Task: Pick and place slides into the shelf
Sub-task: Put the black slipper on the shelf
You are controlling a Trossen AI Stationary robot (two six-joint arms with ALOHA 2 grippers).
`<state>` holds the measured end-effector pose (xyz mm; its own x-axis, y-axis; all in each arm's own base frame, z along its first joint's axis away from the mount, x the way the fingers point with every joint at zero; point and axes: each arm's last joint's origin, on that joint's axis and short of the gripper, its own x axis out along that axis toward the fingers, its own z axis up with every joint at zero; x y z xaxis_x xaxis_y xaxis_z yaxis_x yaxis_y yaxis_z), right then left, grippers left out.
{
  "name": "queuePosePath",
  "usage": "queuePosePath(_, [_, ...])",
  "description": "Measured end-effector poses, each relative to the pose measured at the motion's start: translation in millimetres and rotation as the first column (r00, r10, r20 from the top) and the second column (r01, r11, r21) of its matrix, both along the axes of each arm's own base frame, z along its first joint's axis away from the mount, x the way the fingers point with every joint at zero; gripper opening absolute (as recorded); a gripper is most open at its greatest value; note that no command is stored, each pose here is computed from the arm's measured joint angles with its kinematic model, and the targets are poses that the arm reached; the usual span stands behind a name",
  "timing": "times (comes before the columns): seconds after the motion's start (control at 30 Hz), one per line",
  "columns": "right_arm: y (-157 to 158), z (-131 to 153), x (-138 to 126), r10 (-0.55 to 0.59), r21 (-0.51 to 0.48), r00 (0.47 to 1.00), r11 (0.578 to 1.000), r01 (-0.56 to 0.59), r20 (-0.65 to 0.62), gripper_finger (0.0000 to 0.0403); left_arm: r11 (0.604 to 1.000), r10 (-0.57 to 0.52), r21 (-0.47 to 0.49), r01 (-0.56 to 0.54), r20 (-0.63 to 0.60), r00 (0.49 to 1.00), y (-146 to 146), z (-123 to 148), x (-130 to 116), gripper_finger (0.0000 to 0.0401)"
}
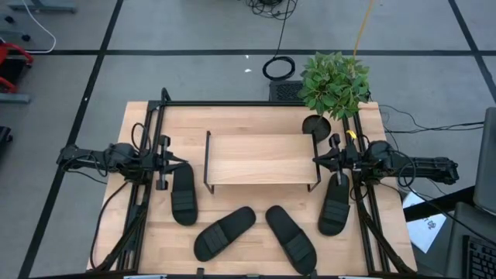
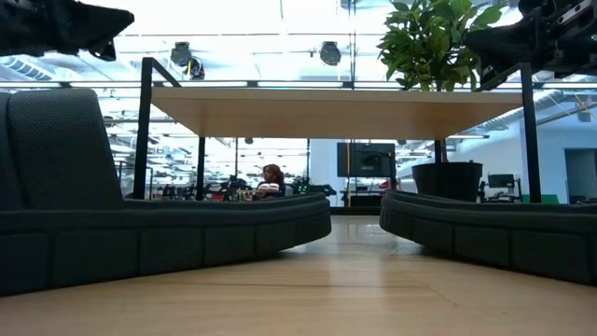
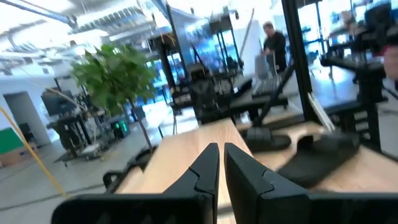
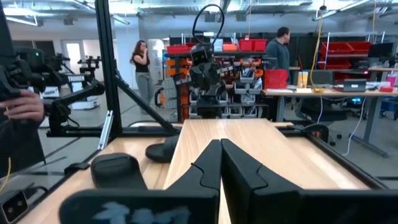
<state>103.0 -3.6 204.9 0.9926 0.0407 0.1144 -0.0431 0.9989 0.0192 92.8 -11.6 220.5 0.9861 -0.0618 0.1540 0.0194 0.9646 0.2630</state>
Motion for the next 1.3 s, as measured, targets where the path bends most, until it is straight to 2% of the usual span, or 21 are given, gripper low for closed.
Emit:
queuePosePath(0.2, [0,-1,1,-0.013,-0.117,1.0,0.993,0.012,-0.01,0.0,0.986,-0.043,-0.163,0.047,0.03,0.999,0,4,0,0.0033])
queuePosePath(0.3, [0,-1,1,-0.013,-0.116,1.0,0.993,0.013,-0.002,0.0,0.976,-0.076,-0.2,0.083,0.044,0.996,-1,5,-1,0.0033])
queuePosePath(0.4, [0,1,1,-0.013,-0.12,1.0,0.993,0.015,0.018,0.0,0.967,-0.035,-0.251,0.043,0.039,0.999,0,5,0,0.0033])
queuePosePath(0.47, [0,2,1,-0.013,-0.124,1.0,0.992,0.016,0.022,0.0,0.964,-0.013,-0.266,0.01,-0.007,1.0,1,0,0,0.0033])
queuePosePath(0.57, [0,1,1,-0.011,-0.127,1.0,0.992,0.013,0.015,0.0,0.969,-0.028,-0.248,0.007,-0.081,0.996,0,-6,3,0.0033])
queuePosePath(0.73, [0,0,2,-0.013,-0.153,1.0,0.988,0.014,0.01,0.0,0.969,-0.152,-0.213,0.124,-0.117,0.981,-5,-9,8,0.0033])
queuePosePath(0.97, [0,1,2,-0.014,-0.155,1.0,0.988,0.016,0.012,0.0,0.971,-0.171,-0.189,0.149,-0.108,0.979,-14,7,8,0.0033])
queuePosePath(1.03, [0,1,2,-0.015,-0.155,1.0,0.988,0.017,0.012,0.0,0.977,-0.142,-0.18,0.117,-0.136,0.981,-17,16,5,0.0033])
queuePosePath(1.17, [0,1,2,-0.014,-0.149,1.0,0.989,0.016,0.011,0.0,0.996,-0.037,-0.085,0.021,-0.193,0.98,-23,35,2,0.0033])
queuePosePath(1.3, [0,1,2,-0.012,-0.13,1.0,0.991,0.013,0.01,0.0,0.995,-0.085,0.039,0.093,-0.181,0.98,-37,52,4,0.0033])
